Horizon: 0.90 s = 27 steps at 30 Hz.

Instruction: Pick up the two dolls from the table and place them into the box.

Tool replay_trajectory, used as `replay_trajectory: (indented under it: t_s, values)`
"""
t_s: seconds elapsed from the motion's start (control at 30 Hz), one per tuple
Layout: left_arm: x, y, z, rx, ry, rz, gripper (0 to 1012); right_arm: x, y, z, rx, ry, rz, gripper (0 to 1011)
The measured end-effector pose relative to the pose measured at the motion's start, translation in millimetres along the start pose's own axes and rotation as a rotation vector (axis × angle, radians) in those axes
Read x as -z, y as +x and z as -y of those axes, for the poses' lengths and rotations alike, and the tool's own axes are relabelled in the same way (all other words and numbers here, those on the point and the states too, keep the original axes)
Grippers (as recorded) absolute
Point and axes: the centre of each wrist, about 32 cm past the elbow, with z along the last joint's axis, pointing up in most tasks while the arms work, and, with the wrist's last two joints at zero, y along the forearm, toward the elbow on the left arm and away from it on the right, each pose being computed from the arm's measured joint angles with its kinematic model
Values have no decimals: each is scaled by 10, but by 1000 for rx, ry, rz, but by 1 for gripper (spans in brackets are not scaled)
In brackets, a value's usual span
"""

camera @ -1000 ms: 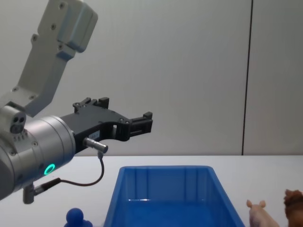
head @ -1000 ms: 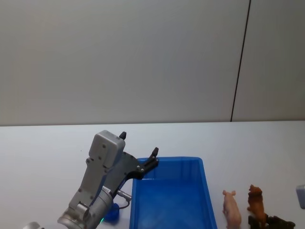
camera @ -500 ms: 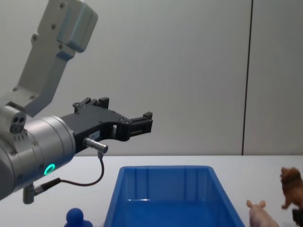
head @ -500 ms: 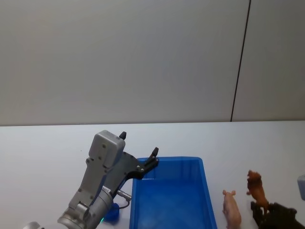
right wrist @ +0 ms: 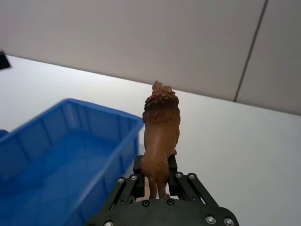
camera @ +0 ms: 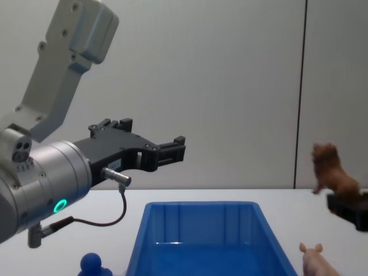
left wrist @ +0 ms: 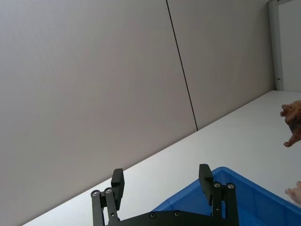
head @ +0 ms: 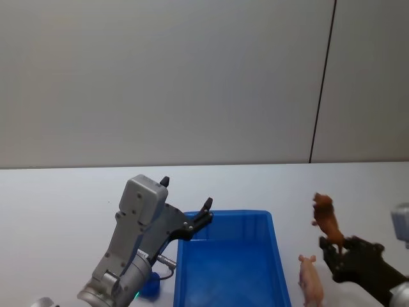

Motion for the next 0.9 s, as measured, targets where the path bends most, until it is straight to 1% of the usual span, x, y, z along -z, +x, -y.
replay_trajectory:
  t_s: [0.1,0.13,0.23,0.27,0.33,0.37,0.47,0.57,0.63,0.67,0.83,0.87,0.9]
  values:
    - [0,0,0,0,0,0,1001,-51,-17,-41,-29,8,5,254]
    - [0,0,0,0,0,0,1001,-91,-32,-75,-48,15,7,255]
    - [0,0,0,0,0,0,1001,-131,-61,-129,-81,15,7,254]
    - [0,0,0,0,0,0,1001,-158,-80,-171,-101,15,5,254]
    - [0,0,0,0,0,0,1001,-182,-117,-235,-131,10,-2,254]
    - [0,0,0,0,0,0,1001,-182,-117,-235,-131,10,-2,254]
    - [0,0,0,0,0,0,1001,-204,-182,-349,-184,-12,-19,255]
    - [0,0,0,0,0,0,1001,-207,-227,-421,-211,-24,-29,254]
    - [0,0,0,0,0,0,1001,-201,-263,-482,-237,-39,-38,286]
    - [0,0,0,0,0,0,1001,-200,-290,-524,-252,-45,-43,318]
    - [0,0,0,0,0,0,1001,-202,-345,-613,-285,-60,-50,460]
    - [0,0,0,0,0,0,1001,-204,-354,-629,-292,-62,-51,510]
    - [0,0,0,0,0,0,1001,-204,-354,-629,-292,-62,-51,519]
